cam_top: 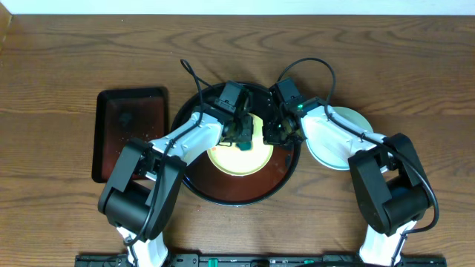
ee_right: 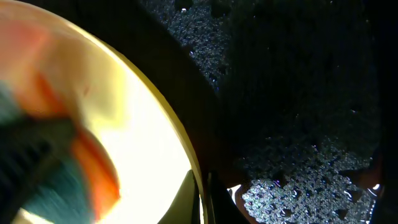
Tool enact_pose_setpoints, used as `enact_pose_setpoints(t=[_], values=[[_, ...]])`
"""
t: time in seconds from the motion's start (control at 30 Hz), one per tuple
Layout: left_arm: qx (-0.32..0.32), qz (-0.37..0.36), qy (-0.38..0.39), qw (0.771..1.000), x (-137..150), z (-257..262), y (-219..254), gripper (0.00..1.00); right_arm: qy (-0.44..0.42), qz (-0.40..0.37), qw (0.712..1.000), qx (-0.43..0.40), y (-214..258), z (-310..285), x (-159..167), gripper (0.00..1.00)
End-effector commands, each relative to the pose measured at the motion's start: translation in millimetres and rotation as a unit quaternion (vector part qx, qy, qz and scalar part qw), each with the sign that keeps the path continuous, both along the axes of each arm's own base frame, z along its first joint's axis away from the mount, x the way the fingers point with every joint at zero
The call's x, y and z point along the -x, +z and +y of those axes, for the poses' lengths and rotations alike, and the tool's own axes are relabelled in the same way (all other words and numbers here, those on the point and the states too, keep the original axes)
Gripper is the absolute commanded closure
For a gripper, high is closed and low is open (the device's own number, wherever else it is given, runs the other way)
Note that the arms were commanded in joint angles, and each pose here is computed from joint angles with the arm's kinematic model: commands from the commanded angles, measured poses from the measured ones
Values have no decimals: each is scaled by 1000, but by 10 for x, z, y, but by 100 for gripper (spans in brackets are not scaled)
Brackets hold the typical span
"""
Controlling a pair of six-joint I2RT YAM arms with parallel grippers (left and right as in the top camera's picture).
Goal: Clean dirty plates on tray and stack at the side
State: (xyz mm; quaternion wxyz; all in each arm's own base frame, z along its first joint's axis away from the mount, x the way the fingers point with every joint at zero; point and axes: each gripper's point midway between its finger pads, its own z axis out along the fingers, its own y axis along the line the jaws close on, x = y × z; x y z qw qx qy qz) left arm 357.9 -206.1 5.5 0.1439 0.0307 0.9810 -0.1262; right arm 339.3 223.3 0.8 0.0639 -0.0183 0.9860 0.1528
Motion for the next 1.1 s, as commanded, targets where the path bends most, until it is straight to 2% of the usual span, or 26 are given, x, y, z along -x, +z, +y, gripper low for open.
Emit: enact_pose_setpoints(t=[0.0, 0.17, 0.3, 0.43, 0.53, 0.67, 0.83, 0.97, 1.07], values=[[-178, -42, 75, 980, -148, 742, -136, 92, -3, 26, 998, 62, -314, -156, 202, 99], [-186, 45, 81, 978, 251, 820, -243, 92, -6, 27, 998, 62, -314, -158, 202, 99], [-132, 139, 54, 980, 637, 643, -297, 92, -6, 27, 998, 62, -314, -158, 203, 99], [-34, 177, -26, 983, 795, 273, -178, 93, -9, 30, 998, 63, -316, -164, 214, 99], [-7, 158, -36, 987, 692, 164, 19, 93, -9, 34, 997, 65, -319, -173, 230, 99], [23, 91, -27, 995, 371, 116, 489, 93, -9, 36, 997, 66, -320, -179, 242, 99], [27, -12, 18, 999, -24, 392, 1126, 93, -8, 39, 997, 61, -318, -170, 246, 99], [11, -50, 66, 997, -96, 778, 1413, 92, 0, 54, 998, 31, -295, -97, 282, 99], [5, -39, 88, 995, -64, 965, 1417, 92, 18, 63, 998, -1, -254, -23, 306, 99]])
